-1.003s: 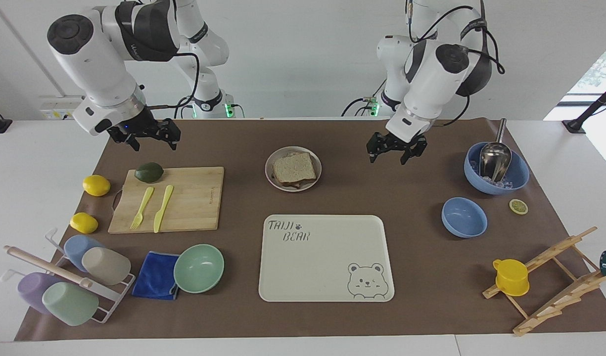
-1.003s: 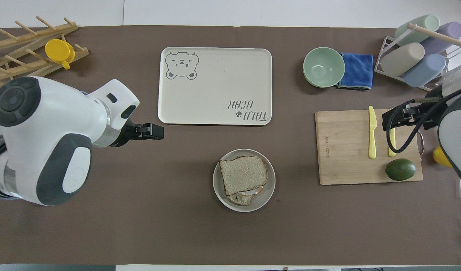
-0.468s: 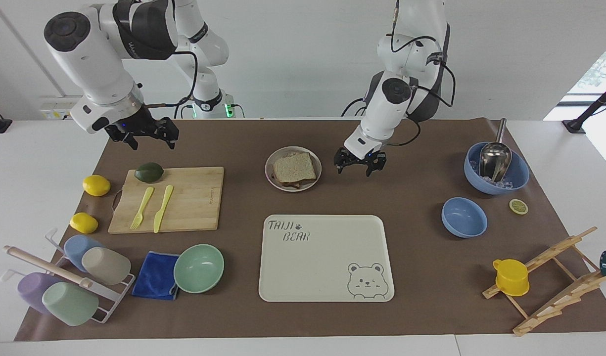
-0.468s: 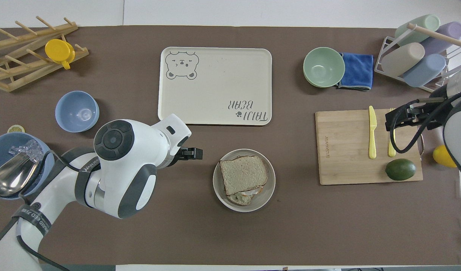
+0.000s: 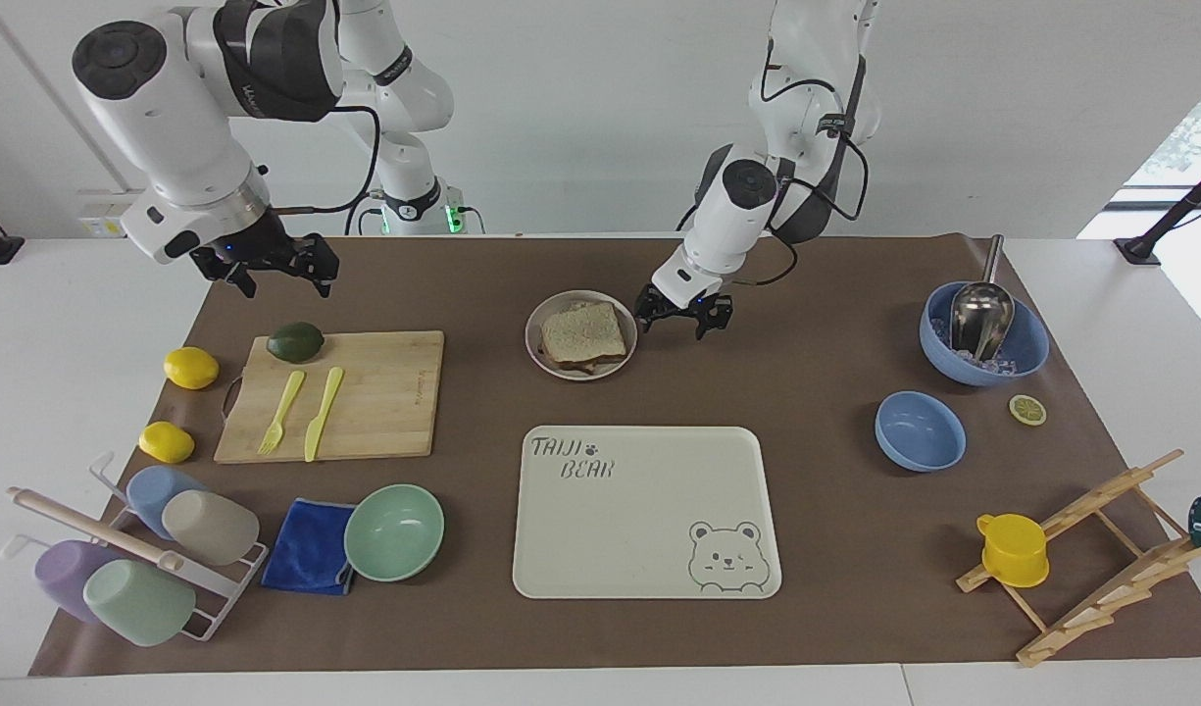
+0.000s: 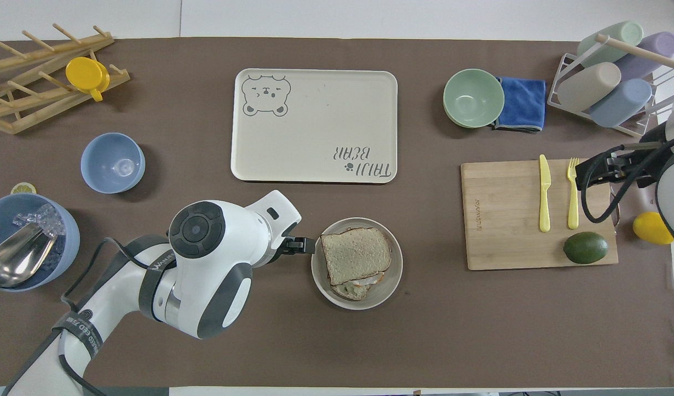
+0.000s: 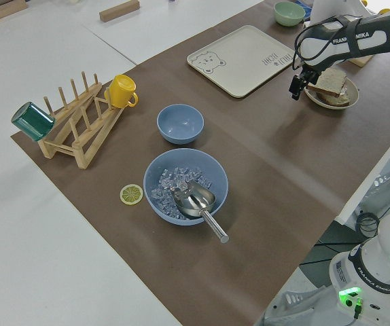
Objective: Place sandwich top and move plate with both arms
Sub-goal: 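Withdraw the right gripper to rest while the left gripper reaches the plate, then grasp the grey plate rim with the left gripper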
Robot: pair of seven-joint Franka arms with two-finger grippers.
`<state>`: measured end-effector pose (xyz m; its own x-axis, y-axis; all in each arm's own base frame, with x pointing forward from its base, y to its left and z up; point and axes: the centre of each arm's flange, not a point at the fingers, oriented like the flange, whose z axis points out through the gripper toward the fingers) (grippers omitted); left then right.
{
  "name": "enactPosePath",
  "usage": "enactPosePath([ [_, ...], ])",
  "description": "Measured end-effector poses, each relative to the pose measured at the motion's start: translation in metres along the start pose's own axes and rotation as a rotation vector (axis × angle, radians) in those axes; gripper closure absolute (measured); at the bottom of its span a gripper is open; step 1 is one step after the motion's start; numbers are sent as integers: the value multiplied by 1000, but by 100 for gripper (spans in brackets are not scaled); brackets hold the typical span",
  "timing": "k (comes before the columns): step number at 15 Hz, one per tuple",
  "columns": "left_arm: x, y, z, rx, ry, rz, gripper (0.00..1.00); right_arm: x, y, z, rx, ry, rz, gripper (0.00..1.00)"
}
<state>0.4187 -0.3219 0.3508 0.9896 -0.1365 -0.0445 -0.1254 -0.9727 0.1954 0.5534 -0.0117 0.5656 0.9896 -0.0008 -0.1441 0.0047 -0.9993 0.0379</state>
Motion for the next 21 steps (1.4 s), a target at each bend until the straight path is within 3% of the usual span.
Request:
enactPosePath([
  [14,-16,12,16,-13,-15,-46,0,-3,15,0,4,-10,27,0],
  [21,-18,11,35,-35,-33,-89,7,-3,13,0,4,-9,23,0],
])
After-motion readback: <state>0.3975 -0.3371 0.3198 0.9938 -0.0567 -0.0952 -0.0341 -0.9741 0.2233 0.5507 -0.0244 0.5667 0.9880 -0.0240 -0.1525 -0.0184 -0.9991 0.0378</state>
